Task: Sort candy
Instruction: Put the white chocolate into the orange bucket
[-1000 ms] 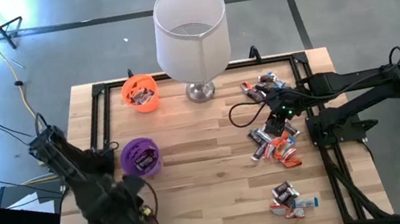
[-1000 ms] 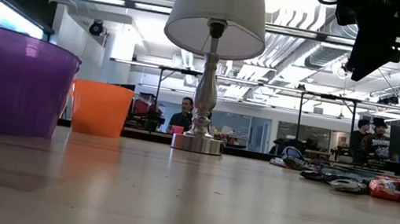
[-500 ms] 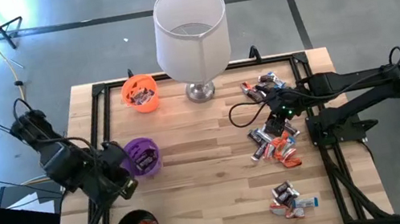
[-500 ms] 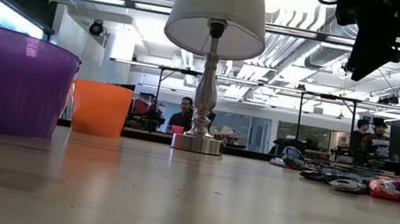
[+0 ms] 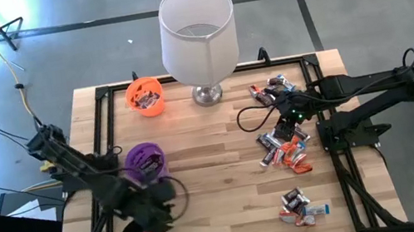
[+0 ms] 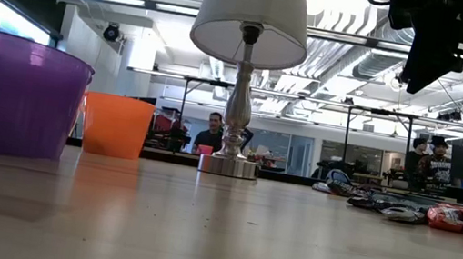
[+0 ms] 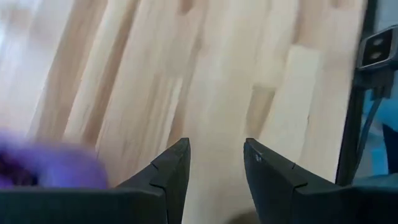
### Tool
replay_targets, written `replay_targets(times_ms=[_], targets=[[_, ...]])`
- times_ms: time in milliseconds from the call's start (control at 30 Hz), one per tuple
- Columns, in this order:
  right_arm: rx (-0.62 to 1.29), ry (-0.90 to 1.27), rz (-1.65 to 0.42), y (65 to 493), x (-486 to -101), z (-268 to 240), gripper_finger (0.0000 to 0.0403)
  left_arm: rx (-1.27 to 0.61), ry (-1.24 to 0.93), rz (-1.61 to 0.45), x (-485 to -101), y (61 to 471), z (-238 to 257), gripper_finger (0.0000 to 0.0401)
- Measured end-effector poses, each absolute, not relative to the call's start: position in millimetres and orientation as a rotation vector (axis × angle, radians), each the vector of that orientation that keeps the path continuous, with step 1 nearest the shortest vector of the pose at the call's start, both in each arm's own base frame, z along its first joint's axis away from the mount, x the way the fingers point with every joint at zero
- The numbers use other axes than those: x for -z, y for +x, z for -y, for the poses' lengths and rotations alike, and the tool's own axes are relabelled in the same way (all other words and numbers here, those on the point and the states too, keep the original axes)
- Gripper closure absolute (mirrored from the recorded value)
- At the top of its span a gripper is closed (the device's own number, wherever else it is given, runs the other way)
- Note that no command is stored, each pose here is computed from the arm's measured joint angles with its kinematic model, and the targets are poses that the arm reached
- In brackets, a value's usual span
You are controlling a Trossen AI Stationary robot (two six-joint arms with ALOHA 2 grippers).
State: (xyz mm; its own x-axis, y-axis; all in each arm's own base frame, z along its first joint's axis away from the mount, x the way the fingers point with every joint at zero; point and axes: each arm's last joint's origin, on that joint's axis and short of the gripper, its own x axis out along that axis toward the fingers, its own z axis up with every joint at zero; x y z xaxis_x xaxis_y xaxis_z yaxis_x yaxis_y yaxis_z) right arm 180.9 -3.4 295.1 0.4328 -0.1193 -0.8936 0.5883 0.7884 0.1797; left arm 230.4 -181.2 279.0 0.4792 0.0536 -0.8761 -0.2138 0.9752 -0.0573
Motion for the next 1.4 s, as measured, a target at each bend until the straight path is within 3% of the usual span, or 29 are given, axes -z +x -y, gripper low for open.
replay_targets(times_ms=[200,433,600,800,1400], targets=[[0.466,0.516,-1.038,181,-295,3,0.0192,0.014,-0.109,-0.961,-276,260,185,0.0266],[0.466,0.515,-1.038,181,-295,3,0.0192,0.056,-0.128,-0.760,-291,282,179,0.0266],[0.466,0.516,-1.038,181,-295,3,0.0192,0.077,-0.087,-0.727,-293,287,177,0.0266],[0.466,0.515,-1.038,181,-295,3,0.0192,0.023,0.015,-0.690,-294,287,175,0.0266],[0.488,0.513,-0.964,186,-298,7,0.0192,-0.083,0.059,-0.656,-294,291,166,0.0266]])
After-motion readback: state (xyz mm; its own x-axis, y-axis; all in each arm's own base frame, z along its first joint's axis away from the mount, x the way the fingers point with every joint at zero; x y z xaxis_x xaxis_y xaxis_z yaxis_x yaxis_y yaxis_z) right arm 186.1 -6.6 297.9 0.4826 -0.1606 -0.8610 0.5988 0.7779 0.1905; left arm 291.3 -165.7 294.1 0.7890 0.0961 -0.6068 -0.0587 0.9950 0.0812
